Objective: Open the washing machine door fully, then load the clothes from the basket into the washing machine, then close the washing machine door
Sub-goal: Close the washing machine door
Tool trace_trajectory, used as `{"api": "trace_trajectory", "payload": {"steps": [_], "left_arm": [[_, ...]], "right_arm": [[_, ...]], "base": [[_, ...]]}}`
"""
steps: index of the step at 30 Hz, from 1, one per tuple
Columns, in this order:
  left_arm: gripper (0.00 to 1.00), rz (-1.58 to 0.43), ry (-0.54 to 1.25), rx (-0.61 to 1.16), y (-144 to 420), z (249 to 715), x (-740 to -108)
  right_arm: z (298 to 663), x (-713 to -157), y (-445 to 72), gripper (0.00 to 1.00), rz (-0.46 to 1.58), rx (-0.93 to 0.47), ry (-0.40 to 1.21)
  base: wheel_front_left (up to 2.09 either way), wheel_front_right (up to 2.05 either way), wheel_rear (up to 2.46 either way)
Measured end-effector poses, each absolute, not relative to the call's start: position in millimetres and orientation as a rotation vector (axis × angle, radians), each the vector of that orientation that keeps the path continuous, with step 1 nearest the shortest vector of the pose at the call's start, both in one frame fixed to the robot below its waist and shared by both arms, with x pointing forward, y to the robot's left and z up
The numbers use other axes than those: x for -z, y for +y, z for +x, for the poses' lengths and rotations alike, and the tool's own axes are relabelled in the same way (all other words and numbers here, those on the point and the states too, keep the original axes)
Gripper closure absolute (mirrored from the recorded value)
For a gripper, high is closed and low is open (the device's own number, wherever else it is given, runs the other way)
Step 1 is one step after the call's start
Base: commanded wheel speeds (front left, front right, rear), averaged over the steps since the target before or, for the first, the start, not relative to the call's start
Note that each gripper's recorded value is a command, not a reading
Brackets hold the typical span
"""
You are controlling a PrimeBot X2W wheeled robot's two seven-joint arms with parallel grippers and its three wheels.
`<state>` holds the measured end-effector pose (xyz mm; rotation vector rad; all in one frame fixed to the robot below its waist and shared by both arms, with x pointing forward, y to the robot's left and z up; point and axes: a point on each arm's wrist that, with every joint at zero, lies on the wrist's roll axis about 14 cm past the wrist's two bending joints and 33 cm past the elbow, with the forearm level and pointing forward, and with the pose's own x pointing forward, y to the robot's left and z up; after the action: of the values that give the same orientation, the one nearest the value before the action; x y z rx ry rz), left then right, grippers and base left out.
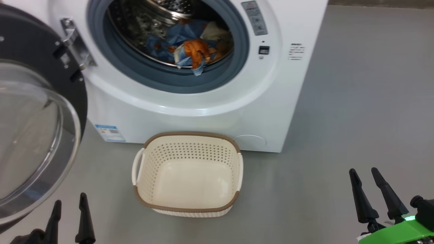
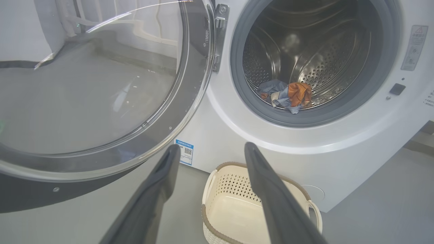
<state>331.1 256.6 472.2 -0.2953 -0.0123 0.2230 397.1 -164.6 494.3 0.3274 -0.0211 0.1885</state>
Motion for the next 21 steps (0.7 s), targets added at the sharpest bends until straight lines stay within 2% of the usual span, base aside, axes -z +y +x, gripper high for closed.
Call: {"api": "trace_trajectory", "payload": {"steps": [9, 21], "left_arm": [[0.0, -0.29, -0.018, -0.354, 290.3, 299.0, -470.7], [0.0, -0.307, -0.046, -0.518, 325.6, 250.1, -473.6]], "right_arm": [[423.8, -495.9, -107.6, 0.0, 0.321, -0.364, -0.007], [436.3, -489.2, -40.7, 0.0, 0.316, -0.556, 0.033]], "base": [[0.0, 0.0, 0.0], [0.0, 0.0, 0.0]]}}
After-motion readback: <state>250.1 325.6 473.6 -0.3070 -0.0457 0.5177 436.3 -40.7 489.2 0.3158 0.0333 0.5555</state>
